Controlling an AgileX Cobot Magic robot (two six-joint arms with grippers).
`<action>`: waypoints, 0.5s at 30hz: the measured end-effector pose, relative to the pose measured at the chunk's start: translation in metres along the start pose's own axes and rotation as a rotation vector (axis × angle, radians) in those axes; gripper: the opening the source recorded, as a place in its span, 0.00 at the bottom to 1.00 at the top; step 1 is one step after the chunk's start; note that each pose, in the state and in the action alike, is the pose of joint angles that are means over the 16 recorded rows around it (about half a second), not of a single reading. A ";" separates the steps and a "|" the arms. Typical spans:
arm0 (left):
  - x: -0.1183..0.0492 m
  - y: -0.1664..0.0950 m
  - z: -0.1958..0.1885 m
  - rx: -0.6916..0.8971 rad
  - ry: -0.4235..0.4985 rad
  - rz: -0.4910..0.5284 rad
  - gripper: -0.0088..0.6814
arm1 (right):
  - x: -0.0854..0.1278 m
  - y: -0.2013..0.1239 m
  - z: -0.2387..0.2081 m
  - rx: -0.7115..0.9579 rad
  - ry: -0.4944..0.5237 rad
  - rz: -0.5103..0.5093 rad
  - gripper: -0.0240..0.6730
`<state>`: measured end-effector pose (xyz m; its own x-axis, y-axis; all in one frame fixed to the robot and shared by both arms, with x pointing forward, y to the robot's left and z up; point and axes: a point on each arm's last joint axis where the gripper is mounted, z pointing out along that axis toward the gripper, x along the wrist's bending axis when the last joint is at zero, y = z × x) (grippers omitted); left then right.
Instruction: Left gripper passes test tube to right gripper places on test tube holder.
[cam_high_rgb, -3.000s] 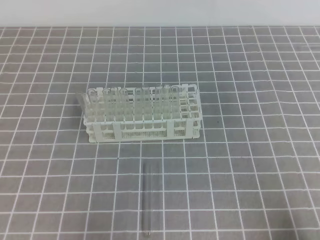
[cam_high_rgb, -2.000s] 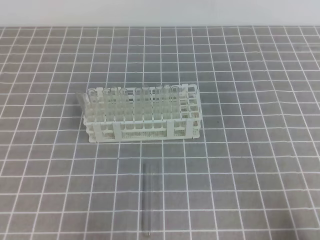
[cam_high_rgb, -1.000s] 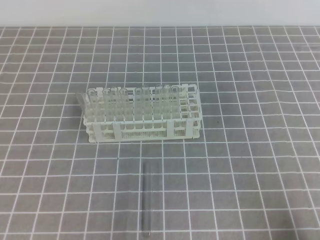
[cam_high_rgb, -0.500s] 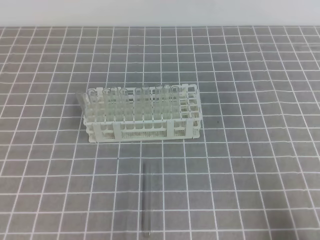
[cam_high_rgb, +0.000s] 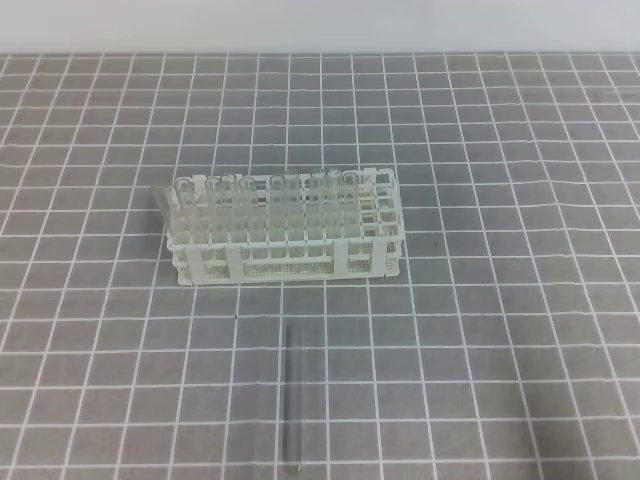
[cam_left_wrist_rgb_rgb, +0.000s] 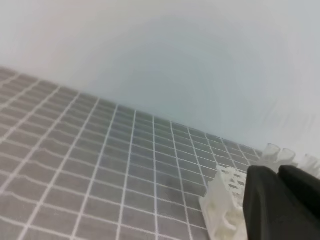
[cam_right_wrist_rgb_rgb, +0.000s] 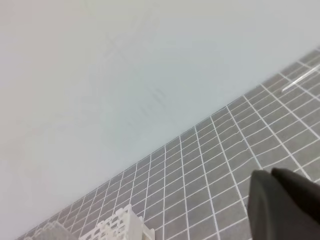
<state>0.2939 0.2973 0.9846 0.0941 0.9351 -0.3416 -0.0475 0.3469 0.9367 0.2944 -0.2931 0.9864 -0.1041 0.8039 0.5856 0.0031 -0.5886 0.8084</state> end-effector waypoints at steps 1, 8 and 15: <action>0.000 0.000 0.000 0.005 0.002 -0.007 0.04 | 0.000 0.000 0.000 0.002 0.001 0.015 0.02; -0.003 0.006 0.000 0.038 0.007 -0.059 0.03 | 0.008 0.002 -0.001 0.049 0.033 0.006 0.02; -0.014 0.031 0.006 0.168 0.039 -0.070 0.02 | 0.031 0.018 0.003 0.167 0.083 -0.091 0.02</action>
<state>0.2974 0.2946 1.0189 0.0527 0.9125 -0.4057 0.1253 0.3970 0.9092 0.2938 -0.2787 1.0195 -0.1926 0.8394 0.5083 0.1539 -0.4858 0.8604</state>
